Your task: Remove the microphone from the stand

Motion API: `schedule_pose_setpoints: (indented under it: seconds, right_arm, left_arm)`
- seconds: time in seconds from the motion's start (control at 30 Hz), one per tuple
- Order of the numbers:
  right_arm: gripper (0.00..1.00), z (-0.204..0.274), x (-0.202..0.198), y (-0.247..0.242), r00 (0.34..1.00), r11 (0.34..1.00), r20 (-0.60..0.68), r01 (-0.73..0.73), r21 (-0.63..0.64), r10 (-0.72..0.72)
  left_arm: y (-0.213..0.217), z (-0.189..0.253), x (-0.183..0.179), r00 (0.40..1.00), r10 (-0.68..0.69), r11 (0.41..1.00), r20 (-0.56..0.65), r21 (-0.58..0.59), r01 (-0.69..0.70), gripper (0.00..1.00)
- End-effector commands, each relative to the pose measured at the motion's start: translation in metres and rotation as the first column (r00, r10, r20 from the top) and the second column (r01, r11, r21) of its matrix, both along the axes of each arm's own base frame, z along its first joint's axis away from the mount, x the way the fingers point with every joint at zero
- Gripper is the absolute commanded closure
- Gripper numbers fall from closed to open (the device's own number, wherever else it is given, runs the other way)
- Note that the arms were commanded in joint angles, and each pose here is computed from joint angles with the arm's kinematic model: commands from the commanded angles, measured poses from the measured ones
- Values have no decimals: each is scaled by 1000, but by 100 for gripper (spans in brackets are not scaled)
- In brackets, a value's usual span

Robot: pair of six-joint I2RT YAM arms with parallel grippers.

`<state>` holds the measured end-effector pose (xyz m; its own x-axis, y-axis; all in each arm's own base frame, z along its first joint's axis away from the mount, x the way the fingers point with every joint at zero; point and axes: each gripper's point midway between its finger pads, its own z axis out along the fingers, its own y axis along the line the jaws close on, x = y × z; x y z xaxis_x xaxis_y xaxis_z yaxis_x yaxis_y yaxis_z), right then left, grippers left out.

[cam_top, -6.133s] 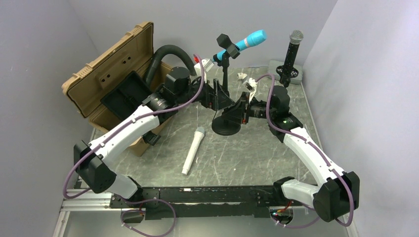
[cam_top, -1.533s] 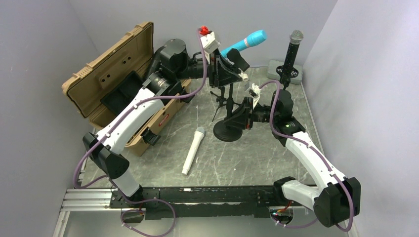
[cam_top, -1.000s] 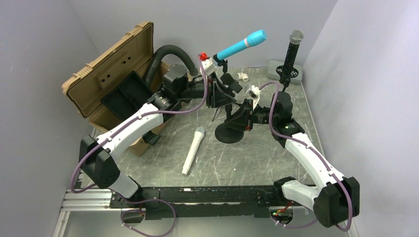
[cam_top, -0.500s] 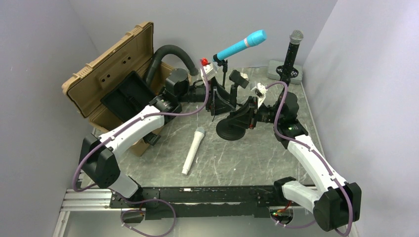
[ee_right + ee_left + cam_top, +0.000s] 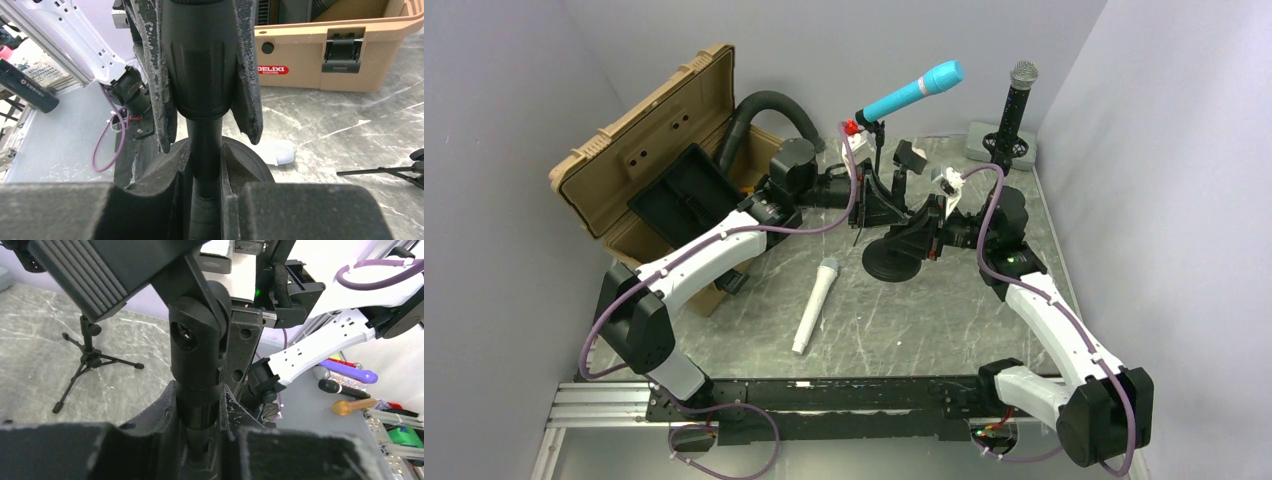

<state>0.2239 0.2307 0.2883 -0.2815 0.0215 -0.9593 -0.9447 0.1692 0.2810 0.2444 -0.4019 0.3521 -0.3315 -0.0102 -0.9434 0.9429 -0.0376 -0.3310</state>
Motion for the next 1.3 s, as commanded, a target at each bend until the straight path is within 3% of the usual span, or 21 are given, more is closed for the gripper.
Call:
schedule_pose_setpoints:
  seconds: [0.0,0.23,0.3,0.4,0.47,0.6,0.8,0.93,1.27]
  right_arm:
    - [100,23,-7,2,988,999,152,-44,24,40]
    - [98,18,6,-3,986,999,161,44,-2,-44]
    - [81,18,9,-3,986,998,158,57,-3,-56]
    - [38,16,15,-4,986,996,143,87,-10,-85]
    - [19,15,21,-6,983,993,145,117,-17,-114]
    - [4,13,29,-9,975,987,163,159,-30,-152]
    - [0,2,62,-17,941,956,212,286,-71,-265]
    - [0,-4,78,-18,929,946,236,312,-90,-284]
    - [0,-15,73,-20,930,945,240,310,-102,-279]
  left_arm:
    - [-2,17,5,999,4,999,46,-37,-2,99]
    - [12,17,10,992,65,998,104,-18,-64,100]
    - [20,21,14,988,85,996,127,-29,-82,100]
    - [32,27,23,980,120,993,158,-40,-115,100]
    - [40,26,30,969,150,989,196,-36,-146,100]
    - [59,12,53,936,243,969,254,-18,-247,100]
    - [78,-23,81,873,326,940,363,-31,-339,100]
    - [83,-48,103,858,361,924,366,-21,-381,100]
    - [94,-86,167,817,442,886,370,-37,-462,100]
